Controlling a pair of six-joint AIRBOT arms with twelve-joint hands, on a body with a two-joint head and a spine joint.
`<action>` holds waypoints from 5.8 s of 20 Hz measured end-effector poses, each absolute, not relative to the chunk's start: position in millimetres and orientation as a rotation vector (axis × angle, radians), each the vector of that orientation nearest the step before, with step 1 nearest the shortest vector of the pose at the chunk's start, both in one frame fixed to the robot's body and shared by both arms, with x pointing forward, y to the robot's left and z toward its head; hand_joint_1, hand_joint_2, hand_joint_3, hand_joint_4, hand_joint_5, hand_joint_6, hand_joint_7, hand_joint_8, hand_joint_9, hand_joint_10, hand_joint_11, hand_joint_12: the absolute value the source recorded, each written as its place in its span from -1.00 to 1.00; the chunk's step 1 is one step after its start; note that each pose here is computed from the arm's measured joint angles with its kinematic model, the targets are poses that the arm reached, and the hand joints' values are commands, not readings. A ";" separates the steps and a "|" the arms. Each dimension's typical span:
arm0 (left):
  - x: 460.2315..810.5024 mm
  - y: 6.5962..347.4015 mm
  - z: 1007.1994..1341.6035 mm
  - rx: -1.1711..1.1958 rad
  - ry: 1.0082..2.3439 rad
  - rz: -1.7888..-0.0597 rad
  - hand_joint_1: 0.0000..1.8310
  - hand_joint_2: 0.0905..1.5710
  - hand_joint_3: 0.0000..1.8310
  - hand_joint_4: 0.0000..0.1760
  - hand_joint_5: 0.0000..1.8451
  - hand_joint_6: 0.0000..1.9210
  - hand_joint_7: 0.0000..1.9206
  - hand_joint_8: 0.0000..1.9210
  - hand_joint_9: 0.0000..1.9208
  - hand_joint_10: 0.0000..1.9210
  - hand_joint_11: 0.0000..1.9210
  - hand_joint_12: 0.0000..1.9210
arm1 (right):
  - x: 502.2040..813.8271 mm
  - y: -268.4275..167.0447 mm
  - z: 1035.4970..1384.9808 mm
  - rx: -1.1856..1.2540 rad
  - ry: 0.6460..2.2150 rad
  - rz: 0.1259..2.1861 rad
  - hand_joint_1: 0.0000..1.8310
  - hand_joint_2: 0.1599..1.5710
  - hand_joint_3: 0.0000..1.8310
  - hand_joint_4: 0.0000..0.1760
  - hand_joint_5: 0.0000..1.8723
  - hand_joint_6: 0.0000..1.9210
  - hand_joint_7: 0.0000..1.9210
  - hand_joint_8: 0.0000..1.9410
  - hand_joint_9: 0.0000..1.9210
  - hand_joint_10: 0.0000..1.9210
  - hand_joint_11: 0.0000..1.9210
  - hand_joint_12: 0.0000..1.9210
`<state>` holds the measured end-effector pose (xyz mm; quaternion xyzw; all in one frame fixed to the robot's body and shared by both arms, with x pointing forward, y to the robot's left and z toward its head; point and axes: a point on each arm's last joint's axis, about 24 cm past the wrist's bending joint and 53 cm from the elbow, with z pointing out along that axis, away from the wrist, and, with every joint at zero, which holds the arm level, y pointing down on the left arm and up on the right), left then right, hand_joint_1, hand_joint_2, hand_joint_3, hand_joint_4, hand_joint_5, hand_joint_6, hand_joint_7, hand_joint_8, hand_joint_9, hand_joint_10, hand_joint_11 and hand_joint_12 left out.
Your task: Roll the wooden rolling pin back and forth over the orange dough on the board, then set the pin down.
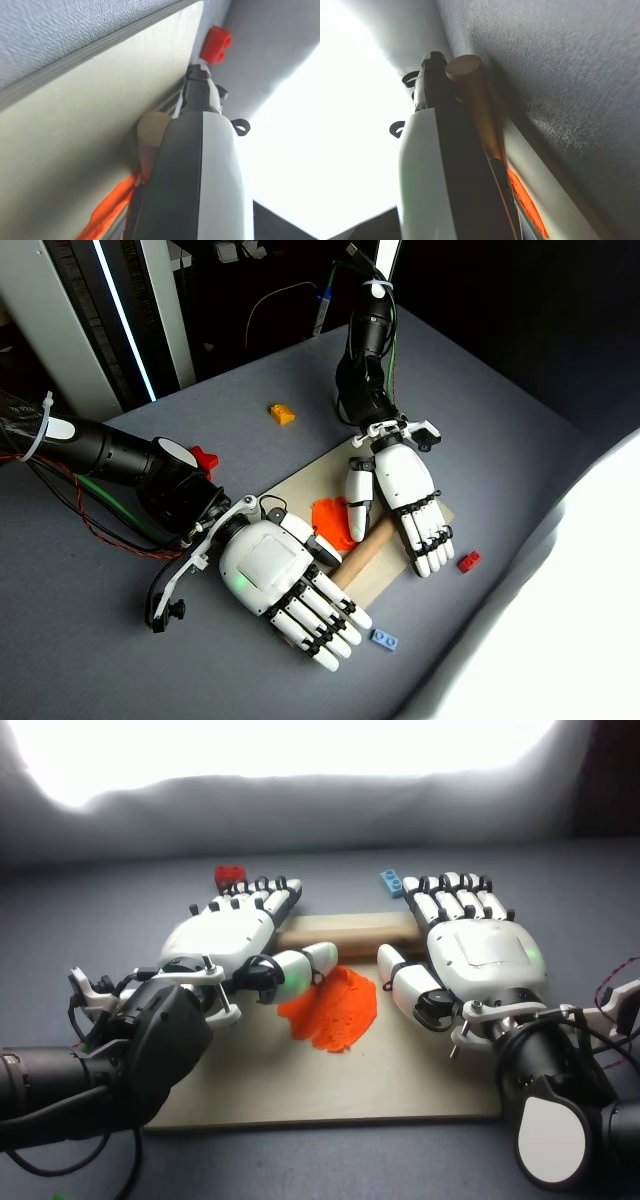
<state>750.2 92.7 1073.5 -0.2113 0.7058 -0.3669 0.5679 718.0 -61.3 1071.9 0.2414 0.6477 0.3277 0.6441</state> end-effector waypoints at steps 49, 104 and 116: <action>732.3 99.5 1081.0 -0.420 1.745 -0.848 -1.00 0.77 -1.00 -1.00 -0.74 -0.99 -0.68 -1.00 -0.70 -0.99 -1.00 -0.56 | 690.0 -58.0 1078.0 0.525 1.467 0.733 -1.00 0.92 -1.00 -1.00 -0.53 -0.99 -0.49 -1.00 -0.54 -0.99 -1.00 0.05; 694.5 121.5 1080.7 -0.342 1.875 -0.863 -1.00 0.76 -1.00 -1.00 -0.74 -0.99 -0.68 -1.00 -0.71 -0.99 -1.00 -0.60 | 653.3 -45.5 1080.2 0.446 1.458 0.780 -1.00 0.93 -1.00 -1.00 -0.50 -1.00 -0.47 -1.00 -0.51 -1.00 -1.00 0.08; 680.1 121.4 1080.2 -0.336 1.898 -0.892 -1.00 0.77 -1.00 -1.00 -0.73 -1.00 -0.66 -1.00 -0.69 -1.00 -1.00 -0.52 | 643.5 -42.3 1071.7 0.430 1.492 0.775 -1.00 0.93 -1.00 -1.00 -0.49 -0.99 -0.45 -0.99 -0.49 -0.99 -1.00 0.10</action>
